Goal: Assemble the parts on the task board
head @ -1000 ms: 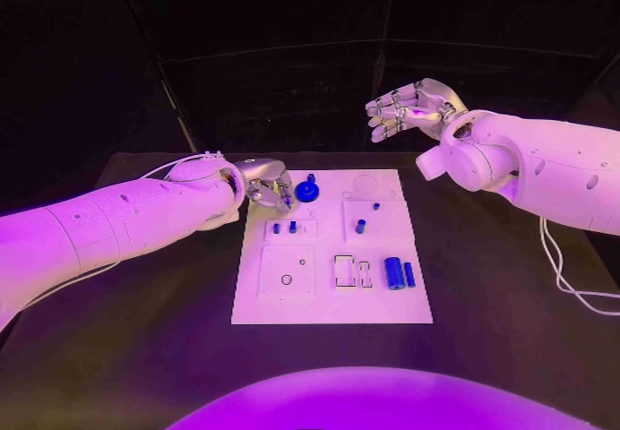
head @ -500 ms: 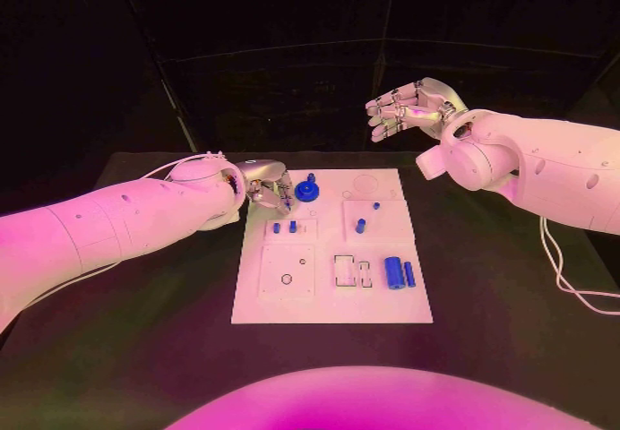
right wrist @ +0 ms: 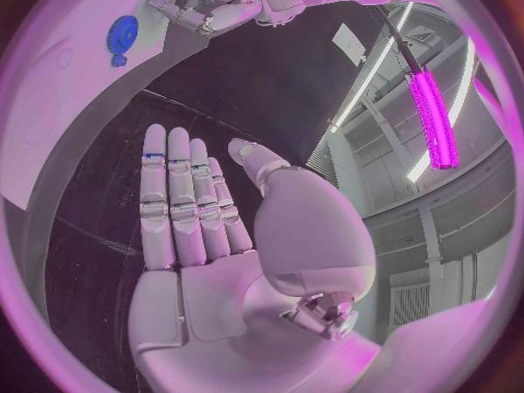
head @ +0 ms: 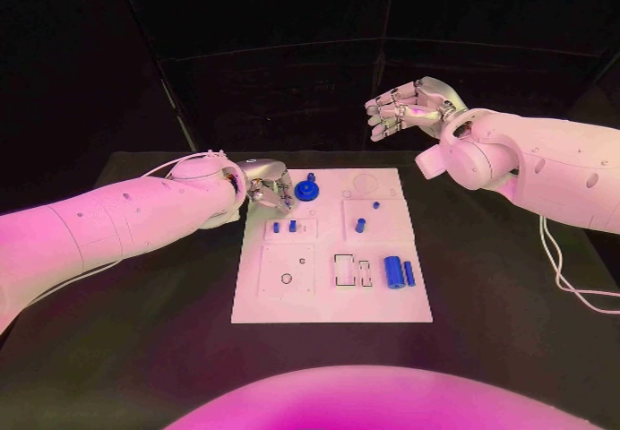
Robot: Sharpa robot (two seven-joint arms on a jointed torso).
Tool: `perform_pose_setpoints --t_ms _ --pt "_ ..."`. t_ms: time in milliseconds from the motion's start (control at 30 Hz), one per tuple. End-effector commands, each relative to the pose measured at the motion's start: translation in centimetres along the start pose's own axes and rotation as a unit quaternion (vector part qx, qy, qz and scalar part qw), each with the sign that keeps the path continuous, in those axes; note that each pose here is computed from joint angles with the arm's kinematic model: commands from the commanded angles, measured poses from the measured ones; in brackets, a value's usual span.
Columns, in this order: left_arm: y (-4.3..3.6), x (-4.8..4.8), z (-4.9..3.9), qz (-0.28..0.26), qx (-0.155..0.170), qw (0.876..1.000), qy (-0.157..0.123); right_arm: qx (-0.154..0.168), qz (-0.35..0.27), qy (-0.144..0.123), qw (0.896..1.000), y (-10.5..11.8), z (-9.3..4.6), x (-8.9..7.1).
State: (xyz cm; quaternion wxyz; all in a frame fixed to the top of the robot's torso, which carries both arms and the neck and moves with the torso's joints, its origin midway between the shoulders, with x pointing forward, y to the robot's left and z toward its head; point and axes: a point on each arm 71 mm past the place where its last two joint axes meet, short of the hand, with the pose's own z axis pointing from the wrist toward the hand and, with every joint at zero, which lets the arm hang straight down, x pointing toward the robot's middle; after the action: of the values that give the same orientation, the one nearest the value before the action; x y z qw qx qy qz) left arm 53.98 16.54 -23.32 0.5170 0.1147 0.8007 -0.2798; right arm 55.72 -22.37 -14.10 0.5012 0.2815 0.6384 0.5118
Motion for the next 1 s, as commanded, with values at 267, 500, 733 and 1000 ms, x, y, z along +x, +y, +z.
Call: perform_pose_setpoints --t_ms 267,500,733,1000 --pt "-0.32 0.57 0.09 0.003 0.003 1.000 0.025 -0.007 0.001 0.002 1.000 0.20 0.05 -0.02" --pt "-0.51 0.46 0.05 0.003 0.013 1.000 0.011 -0.007 0.001 0.002 1.000 0.19 0.04 -0.05" --pt "-0.56 0.39 0.10 0.003 0.015 1.000 0.004 -0.008 0.001 0.002 1.000 0.20 0.07 -0.01" --pt "-0.71 0.41 0.21 0.003 0.015 1.000 0.003 -0.009 0.000 0.004 1.000 0.25 0.10 0.08"
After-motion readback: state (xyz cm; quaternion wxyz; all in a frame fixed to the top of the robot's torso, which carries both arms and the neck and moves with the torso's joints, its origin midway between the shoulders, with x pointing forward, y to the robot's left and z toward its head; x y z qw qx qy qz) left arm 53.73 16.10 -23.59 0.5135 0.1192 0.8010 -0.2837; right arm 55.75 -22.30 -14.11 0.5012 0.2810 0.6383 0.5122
